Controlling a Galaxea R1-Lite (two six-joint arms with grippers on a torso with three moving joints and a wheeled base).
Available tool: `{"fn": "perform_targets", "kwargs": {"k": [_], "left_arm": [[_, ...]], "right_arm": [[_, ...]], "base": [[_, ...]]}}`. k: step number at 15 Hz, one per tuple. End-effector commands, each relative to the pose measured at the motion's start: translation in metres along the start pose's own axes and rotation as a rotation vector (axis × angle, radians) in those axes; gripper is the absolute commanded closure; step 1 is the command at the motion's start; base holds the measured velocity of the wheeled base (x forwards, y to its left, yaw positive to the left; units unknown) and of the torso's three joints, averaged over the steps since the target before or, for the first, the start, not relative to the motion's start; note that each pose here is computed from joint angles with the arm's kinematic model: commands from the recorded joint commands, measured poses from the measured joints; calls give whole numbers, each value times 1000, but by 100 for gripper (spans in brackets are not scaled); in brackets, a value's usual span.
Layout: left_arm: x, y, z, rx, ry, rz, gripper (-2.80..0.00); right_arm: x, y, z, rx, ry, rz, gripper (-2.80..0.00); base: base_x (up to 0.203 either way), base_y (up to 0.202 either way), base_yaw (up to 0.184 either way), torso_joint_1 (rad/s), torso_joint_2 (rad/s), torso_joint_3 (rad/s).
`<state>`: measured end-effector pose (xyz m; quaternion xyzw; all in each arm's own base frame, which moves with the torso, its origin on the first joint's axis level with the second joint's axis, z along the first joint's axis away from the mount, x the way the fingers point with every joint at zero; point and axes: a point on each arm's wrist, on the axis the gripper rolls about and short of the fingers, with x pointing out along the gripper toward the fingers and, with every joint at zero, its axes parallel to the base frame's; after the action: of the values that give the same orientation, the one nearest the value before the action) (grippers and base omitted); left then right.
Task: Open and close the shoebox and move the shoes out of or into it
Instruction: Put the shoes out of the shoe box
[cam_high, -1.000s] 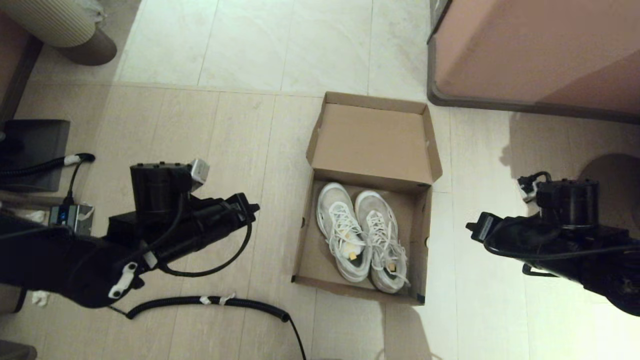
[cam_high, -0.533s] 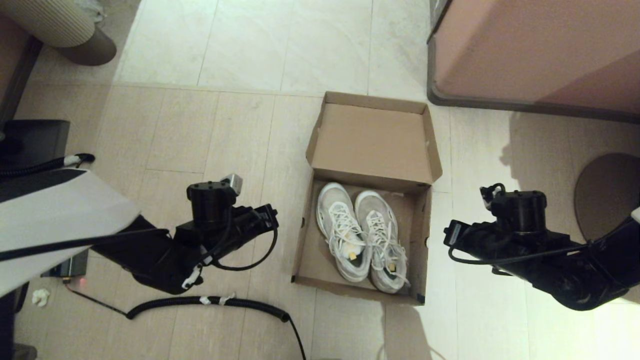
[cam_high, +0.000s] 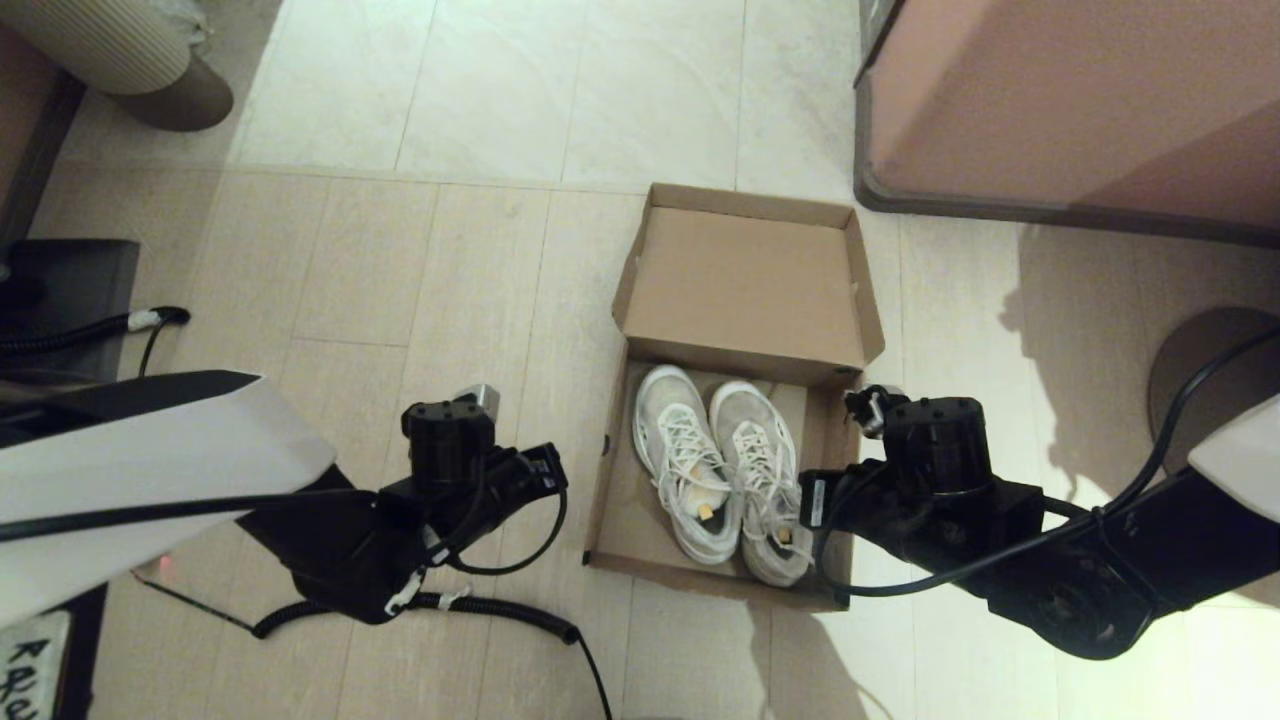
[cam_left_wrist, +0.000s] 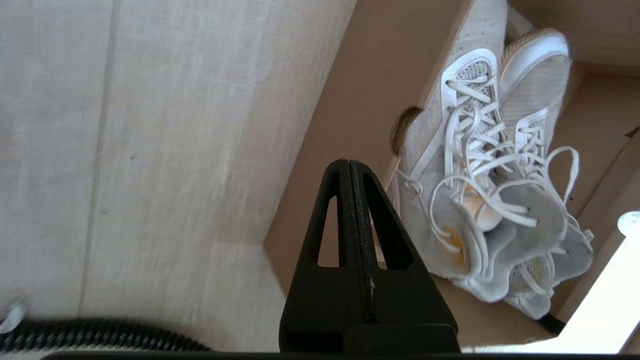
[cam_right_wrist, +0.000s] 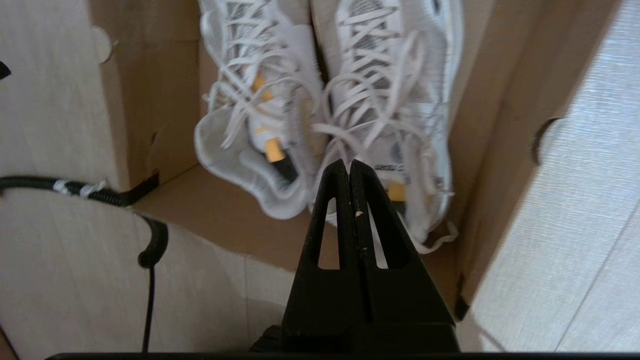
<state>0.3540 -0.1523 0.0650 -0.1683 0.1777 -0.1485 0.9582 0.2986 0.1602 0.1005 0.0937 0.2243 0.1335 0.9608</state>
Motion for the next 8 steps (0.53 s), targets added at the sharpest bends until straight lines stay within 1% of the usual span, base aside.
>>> {"fn": "perform_targets", "kwargs": {"k": [1,2,4,7,8], "left_arm": [[-12,2,-2,-2,-5,14,0],[-16,3,0,-7,-14,28,0],[-17,1,3,-1,-23,21,0],[-15,0,1,7,-20,19,0],[-16,0,0,9,-17,18,0]], "right_arm": [[6,3,-7,-3,17,3,0],[13,3,-10,-3,27,1,0],[24,4,-17,-10,40,0,0],[28,7,-29,-47,75,6,0],[28,7,-31,-50,80,2,-280]], "base": [[0,0,0,0,0,0],[0,0,0,0,0,0],[0,0,0,0,0,0],[0,0,0,0,0,0],[0,0,0,0,0,0]]}}
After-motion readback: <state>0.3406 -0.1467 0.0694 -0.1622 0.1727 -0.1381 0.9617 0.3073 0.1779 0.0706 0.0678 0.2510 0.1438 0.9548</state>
